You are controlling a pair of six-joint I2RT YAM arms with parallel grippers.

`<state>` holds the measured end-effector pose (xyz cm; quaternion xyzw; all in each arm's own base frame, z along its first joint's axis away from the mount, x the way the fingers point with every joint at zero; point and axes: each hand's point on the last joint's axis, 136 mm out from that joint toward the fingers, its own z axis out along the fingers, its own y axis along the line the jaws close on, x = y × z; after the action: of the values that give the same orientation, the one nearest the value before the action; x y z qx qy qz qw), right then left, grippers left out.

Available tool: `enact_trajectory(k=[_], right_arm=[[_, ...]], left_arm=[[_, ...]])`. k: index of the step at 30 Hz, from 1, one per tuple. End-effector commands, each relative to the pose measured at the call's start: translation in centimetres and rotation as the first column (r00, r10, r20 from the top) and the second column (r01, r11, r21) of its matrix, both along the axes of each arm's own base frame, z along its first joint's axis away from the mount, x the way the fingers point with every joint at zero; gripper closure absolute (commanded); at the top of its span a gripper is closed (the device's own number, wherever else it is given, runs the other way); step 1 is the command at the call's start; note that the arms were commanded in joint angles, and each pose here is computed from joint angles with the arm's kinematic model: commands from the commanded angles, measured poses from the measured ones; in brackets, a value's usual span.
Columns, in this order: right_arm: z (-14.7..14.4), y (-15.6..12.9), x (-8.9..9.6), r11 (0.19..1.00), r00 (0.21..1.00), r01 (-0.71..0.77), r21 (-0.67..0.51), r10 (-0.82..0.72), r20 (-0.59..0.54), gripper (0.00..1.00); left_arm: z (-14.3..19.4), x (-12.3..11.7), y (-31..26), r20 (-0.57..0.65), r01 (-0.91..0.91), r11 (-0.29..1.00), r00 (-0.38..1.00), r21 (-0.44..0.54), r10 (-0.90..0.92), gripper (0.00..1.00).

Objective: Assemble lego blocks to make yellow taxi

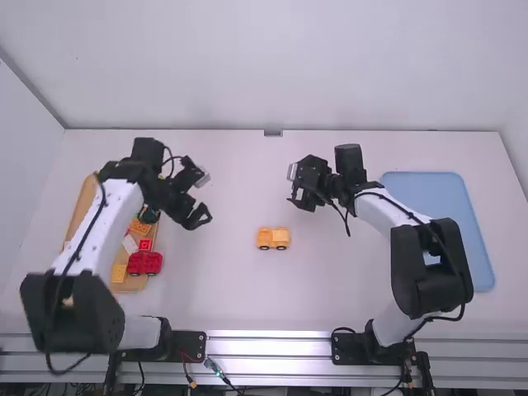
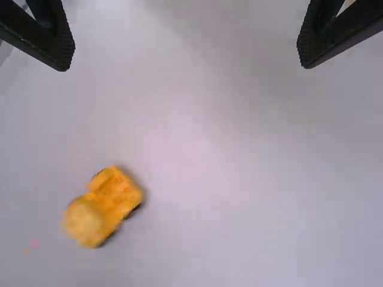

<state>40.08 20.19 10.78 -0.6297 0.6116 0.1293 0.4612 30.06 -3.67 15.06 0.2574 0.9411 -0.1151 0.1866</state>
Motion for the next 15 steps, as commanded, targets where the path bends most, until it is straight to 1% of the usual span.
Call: enact_trajectory(k=[1, 2, 3, 4, 5, 8, 11, 12, 15], right_arm=[[0.4, 0.1, 0.3, 1.0, 1.0, -0.001, 0.005, 0.001, 0.02, 0.01], [0.5, 0.1, 0.4, 1.0, 1.0, 0.001, 0.006, -0.001, 0.025, 0.01], [0.7, 0.0, 0.8, 1.0, 0.999, 0.013, 0.002, -0.013, 0.043, 0.01], [0.8, -0.1, 1.0, 1.0, 0.998, 0.021, -0.004, -0.021, 0.056, 0.01], [0.9, -0.3, 1.5, 0.999, 0.997, 0.035, -0.011, -0.034, 0.076, 0.01], [1.1, -0.5, 2.0, 0.998, 0.994, 0.057, -0.017, -0.055, 0.095, 0.01], [1.4, -0.5, 2.3, 0.998, 0.992, 0.064, -0.016, -0.062, 0.114, 0.01], [1.5, -0.6, 2.5, 0.998, 0.991, 0.066, -0.013, -0.064, 0.12, 0.01], [1.8, -1.0, 2.9, 0.997, 0.988, 0.077, -0.008, -0.075, 0.135, 0.01]], left_arm=[[-1.3, -3.0, 8.0, -0.002, -0.458, 0.859, 0.882, 0.229, 0.471, 0.01], [-1.5, -3.3, 8.6, 0.008, -0.486, 0.839, 0.866, 0.244, 0.5, 0.01], [-1.8, -4.4, 10.4, 0.042, -0.568, 0.773, 0.812, 0.284, 0.582, 0.01], [-2.3, -5.3, 11.6, 0.063, -0.614, 0.727, 0.776, 0.307, 0.628, 0.01], [-3.0, -6.8, 12.6, 0.073, -0.637, 0.698, 0.753, 0.328, 0.653, 0.01], [-3.8, -7.5, 13.5, 0.08, -0.677, 0.672, 0.72, 0.301, 0.689, 0.01], [-4.6, -8.0, 13.8, 0.026, -0.67, 0.701, 0.727, 0.245, 0.686, 0.01], [-4.9, -8.3, 14.5, 0.012, -0.671, 0.7, 0.724, 0.244, 0.69, 0.01], [-5.9, -8.9, 16.8, -0.004, -0.724, 0.636, 0.66, 0.267, 0.752, 0.01]])
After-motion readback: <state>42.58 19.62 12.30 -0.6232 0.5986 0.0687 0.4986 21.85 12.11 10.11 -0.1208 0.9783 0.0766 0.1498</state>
